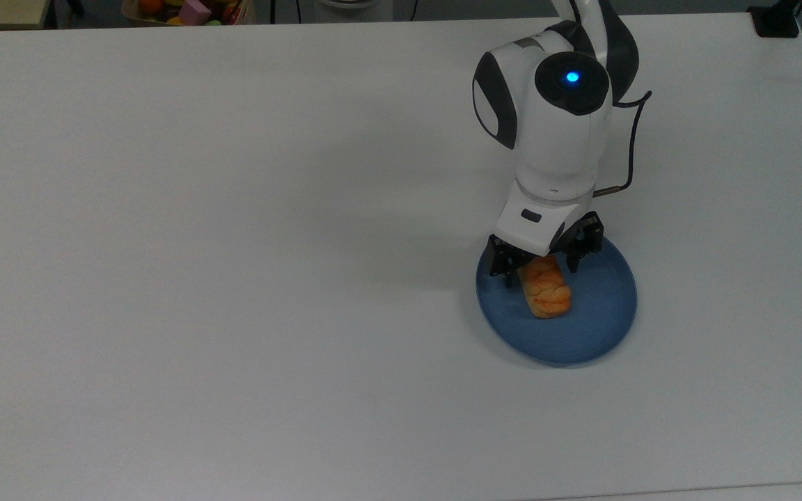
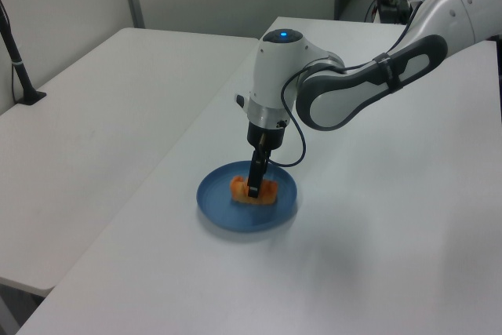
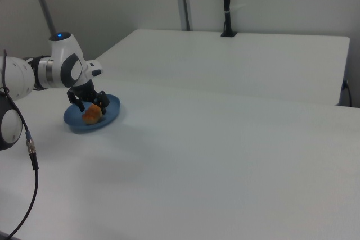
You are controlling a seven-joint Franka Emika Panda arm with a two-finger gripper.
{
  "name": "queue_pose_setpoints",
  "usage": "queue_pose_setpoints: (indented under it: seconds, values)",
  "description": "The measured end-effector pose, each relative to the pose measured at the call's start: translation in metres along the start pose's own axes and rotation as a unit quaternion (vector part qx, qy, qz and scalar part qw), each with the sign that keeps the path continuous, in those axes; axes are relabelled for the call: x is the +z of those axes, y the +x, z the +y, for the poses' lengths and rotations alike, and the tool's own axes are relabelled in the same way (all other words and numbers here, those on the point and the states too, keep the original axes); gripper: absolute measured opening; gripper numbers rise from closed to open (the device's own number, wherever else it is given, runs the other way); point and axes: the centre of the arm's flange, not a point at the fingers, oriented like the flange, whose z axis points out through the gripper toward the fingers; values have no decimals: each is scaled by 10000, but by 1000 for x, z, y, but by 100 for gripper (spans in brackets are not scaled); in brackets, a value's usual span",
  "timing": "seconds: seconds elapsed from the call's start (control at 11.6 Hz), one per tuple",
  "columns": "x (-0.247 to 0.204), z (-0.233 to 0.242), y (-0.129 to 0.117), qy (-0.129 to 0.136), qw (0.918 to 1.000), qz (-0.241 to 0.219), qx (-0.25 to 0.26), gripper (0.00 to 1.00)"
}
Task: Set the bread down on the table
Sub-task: 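Close the gripper around the bread roll, then lift the bread roll off the plate and carry it away from the plate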
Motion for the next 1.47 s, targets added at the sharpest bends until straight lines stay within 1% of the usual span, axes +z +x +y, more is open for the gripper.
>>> queue_pose_setpoints:
  seconds: [0.35,0.52,0.6,0.69,0.78,0.86,0.95,1.04,1.3,1.47]
  values:
    - [5,-2,-1,-42,10000,-24,-49,100]
    - [5,-4,-2,-52,10000,-27,-69,92]
    - [5,-4,-2,-54,10000,-26,-71,86]
    - [5,-4,-2,-54,10000,-26,-72,69]
    - [5,-4,-2,-54,10000,-26,-72,64]
    - [5,-4,-2,-55,10000,-25,-72,56]
    - [5,-4,-2,-54,10000,-22,-72,40]
    - [5,-4,-1,-54,10000,-21,-72,30]
    - [3,-4,-1,-58,10000,-6,-79,27]
    - [-12,-5,2,-49,9999,97,-81,27]
